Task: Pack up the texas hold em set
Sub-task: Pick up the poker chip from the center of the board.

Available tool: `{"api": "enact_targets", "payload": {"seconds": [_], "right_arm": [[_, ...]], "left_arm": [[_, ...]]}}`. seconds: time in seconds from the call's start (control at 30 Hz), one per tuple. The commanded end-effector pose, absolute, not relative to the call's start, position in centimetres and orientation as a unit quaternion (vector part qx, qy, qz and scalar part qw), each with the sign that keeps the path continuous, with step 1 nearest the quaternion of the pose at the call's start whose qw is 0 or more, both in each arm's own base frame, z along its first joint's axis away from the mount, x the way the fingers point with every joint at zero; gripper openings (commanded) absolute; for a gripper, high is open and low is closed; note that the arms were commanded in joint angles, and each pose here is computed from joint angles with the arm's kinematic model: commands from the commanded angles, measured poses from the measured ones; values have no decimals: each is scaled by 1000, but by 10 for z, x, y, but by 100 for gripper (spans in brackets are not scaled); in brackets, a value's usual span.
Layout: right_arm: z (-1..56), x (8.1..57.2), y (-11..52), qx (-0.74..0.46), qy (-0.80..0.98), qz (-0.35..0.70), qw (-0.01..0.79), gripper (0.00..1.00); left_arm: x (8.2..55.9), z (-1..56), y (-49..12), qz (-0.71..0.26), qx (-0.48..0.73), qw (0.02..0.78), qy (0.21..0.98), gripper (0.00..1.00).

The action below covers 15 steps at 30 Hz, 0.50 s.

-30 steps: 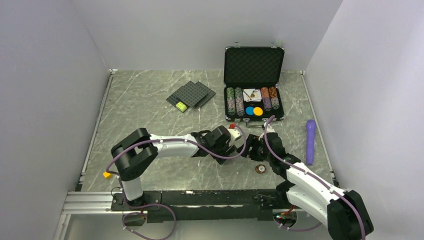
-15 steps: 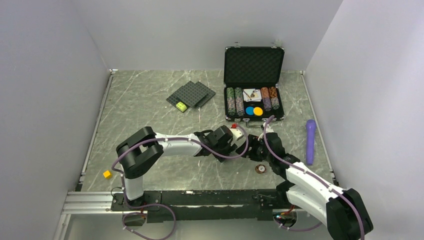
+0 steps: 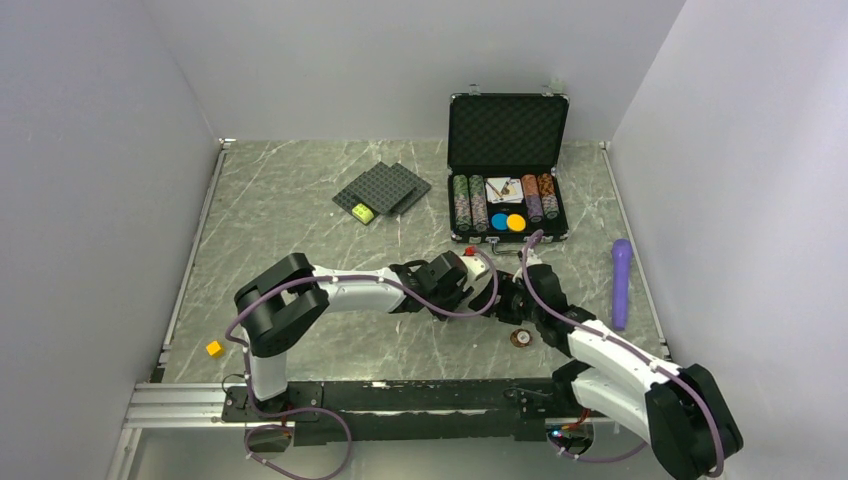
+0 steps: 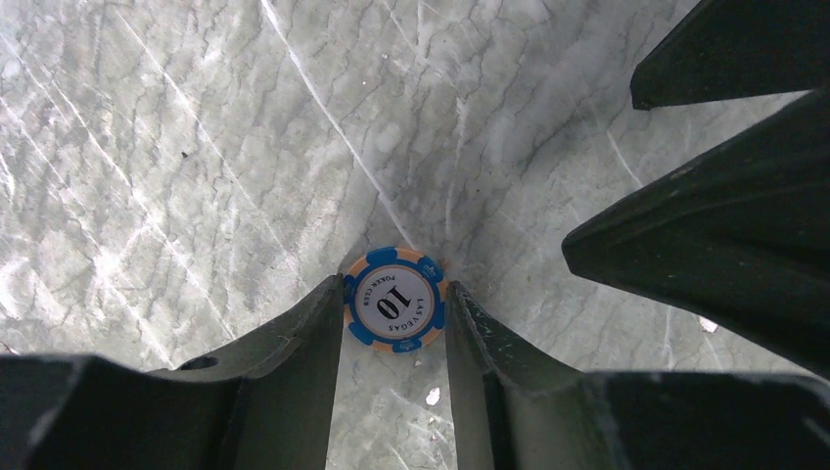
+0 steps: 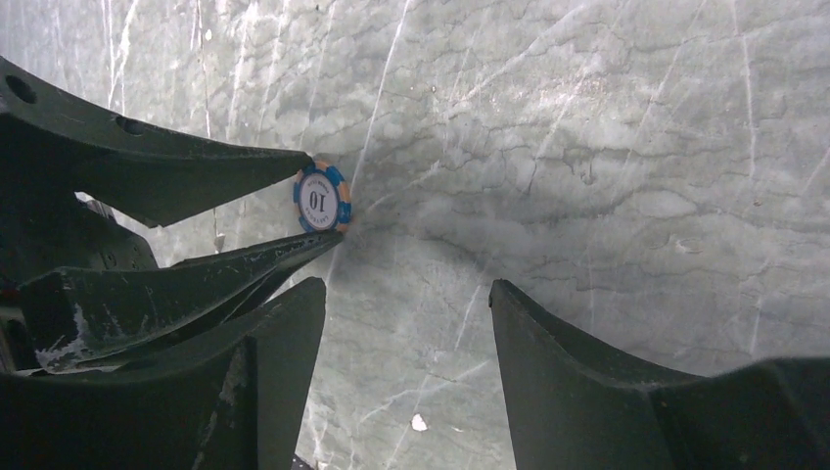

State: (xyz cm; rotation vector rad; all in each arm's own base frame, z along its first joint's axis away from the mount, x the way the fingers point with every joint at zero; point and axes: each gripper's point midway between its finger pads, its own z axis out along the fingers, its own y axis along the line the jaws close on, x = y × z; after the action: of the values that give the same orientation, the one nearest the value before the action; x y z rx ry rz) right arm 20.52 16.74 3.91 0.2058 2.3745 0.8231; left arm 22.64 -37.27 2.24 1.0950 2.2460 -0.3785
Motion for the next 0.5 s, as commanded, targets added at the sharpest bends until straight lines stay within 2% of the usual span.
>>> {"api": "enact_targets", "payload": {"seconds": [0.0,0.47], "right_arm": [[44,209,176,75,887,336,308,66],[27,205,195,100,894,367,236,64]], "left_arm": [[224,9,-360,-123,410,294,855,38],[222,21,-357,-219,341,345,847,36]]}}
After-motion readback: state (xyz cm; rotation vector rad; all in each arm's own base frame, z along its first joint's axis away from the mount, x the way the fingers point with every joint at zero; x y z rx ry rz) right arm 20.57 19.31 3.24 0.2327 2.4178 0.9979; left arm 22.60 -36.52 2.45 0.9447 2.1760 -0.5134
